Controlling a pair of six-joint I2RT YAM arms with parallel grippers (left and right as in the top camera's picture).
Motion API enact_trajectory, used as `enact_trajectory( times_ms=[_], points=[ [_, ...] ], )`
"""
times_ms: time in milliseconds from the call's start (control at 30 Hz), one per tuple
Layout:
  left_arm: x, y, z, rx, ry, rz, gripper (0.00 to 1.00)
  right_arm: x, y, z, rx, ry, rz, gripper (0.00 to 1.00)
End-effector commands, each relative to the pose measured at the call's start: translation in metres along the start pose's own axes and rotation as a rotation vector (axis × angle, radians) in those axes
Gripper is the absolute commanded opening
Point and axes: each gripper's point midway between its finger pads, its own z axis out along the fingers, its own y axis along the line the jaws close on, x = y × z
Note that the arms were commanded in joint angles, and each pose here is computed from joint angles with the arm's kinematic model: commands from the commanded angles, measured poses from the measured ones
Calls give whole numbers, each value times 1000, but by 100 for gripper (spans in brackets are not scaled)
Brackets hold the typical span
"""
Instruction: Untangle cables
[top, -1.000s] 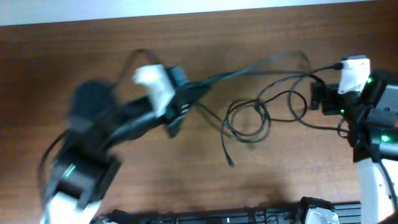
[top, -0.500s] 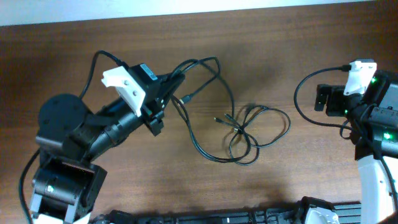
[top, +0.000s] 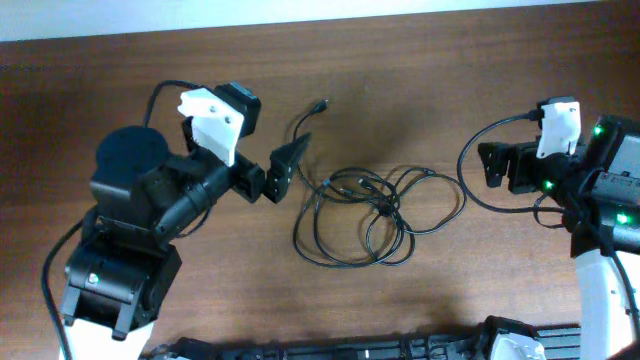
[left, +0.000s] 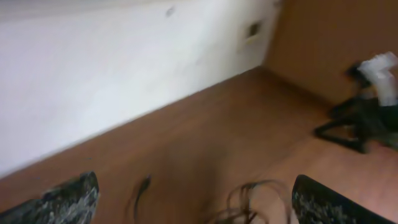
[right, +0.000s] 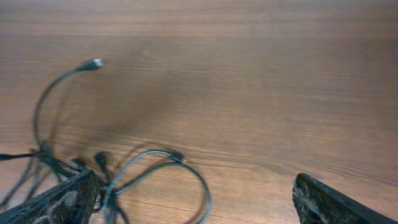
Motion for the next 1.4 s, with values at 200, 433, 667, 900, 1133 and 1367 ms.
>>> enact_trajectory(
  times_ms=[200, 433, 667, 900, 1133, 1367],
  points=[
    [65, 85, -31, -426, 219, -276, 99, 10, 61, 3, -406, 15, -40, 99],
    [76, 105, -45, -500, 236, -354, 99, 53, 137, 20, -679, 210, -197, 99],
    [78, 105, -46, -500, 245, -357, 99, 114, 205, 21, -804, 462, -404, 99],
    [78, 105, -46, -500, 248, -357, 99, 182, 229, 37, -824, 755, -514, 89],
    [78, 105, -46, -500, 248, -358, 99, 215, 221, 48, -803, 939, -475, 89],
    [78, 105, -46, -500, 248, -357, 99, 225, 218, 56, -815, 949, -505, 89]
  ],
)
